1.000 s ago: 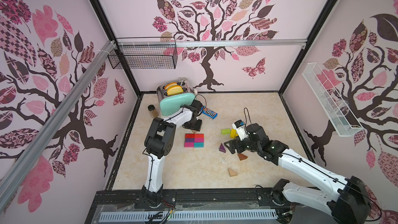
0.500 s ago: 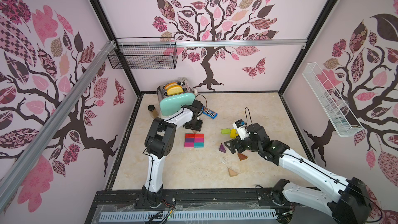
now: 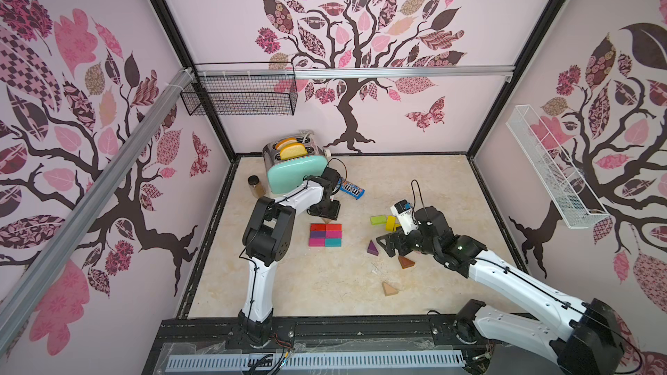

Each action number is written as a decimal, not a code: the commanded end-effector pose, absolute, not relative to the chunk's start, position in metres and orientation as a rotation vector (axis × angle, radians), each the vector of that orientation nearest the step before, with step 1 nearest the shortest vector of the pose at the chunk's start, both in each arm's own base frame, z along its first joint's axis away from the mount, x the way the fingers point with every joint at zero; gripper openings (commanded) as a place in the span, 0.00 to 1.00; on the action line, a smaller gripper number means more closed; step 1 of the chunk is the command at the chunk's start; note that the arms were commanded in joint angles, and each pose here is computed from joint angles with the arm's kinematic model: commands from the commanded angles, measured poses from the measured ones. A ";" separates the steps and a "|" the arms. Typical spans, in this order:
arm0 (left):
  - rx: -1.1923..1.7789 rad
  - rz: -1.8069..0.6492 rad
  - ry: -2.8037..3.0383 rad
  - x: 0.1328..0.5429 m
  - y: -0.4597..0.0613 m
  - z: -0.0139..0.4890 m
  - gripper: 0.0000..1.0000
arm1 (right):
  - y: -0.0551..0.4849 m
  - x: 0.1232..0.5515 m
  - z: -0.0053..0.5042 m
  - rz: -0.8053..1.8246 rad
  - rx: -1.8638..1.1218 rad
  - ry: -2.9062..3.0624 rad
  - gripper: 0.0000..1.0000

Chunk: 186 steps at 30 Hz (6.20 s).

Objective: Assemble a piece of candy with building blocks
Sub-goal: Assemble the building block at the center of the board, then adjust the building block at the center of the board, then pick up the building block from the center of the board, then place the building block at the center of the board.

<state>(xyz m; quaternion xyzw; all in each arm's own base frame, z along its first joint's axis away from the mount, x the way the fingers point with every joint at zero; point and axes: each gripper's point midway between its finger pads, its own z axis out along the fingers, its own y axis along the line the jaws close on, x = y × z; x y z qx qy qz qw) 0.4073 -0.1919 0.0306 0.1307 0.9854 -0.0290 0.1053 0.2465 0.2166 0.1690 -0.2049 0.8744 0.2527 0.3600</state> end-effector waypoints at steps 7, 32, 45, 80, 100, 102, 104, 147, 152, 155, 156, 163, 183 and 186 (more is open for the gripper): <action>0.386 -0.137 2.887 0.410 -0.201 0.056 0.79 | 0.214 0.253 0.190 0.635 -0.516 2.214 0.95; 0.218 -0.808 2.673 0.264 -0.201 0.156 0.98 | 0.242 0.271 0.113 0.564 -0.681 2.544 0.90; 0.177 -0.759 2.689 0.255 -0.189 0.138 0.98 | 0.278 0.248 0.061 0.661 -0.743 2.676 0.87; 0.063 -0.674 2.732 0.250 -0.170 0.118 0.98 | 0.268 0.257 0.058 0.231 -1.016 2.614 0.91; 0.041 -0.684 2.749 0.249 -0.168 0.106 0.98 | 0.287 0.261 0.041 0.265 -1.203 2.536 0.88; 0.038 -0.684 2.750 0.248 -0.168 0.105 0.98 | 0.290 0.260 0.041 0.287 -1.210 2.526 0.86; 0.031 -0.687 2.752 0.247 -0.168 0.104 0.98 | 0.293 0.260 0.040 0.301 -1.225 2.519 0.83; -0.480 -0.541 2.546 0.270 -0.078 0.118 0.97 | 0.396 0.224 0.045 0.652 -0.658 2.700 0.46; -0.491 -0.549 2.536 0.270 -0.078 0.117 0.97 | 0.412 0.228 0.042 0.668 -0.649 2.702 0.46; -0.498 -0.544 2.535 0.269 -0.077 0.115 0.97 | 0.416 0.229 0.043 0.662 -0.650 2.698 0.47; -0.498 -0.542 2.538 0.269 -0.077 0.113 0.97 | 0.416 0.229 0.043 0.657 -0.648 2.697 0.47; -0.502 -0.538 2.538 0.267 -0.076 0.111 0.98 | 0.410 0.229 0.043 0.629 -0.628 2.708 0.56; -0.451 -0.591 2.584 0.253 -0.085 0.123 0.98 | 0.380 0.216 0.090 0.648 -0.606 2.643 0.74; -0.463 -0.605 2.591 0.246 -0.099 0.123 0.98 | 0.346 0.208 0.097 0.568 -0.616 2.621 0.75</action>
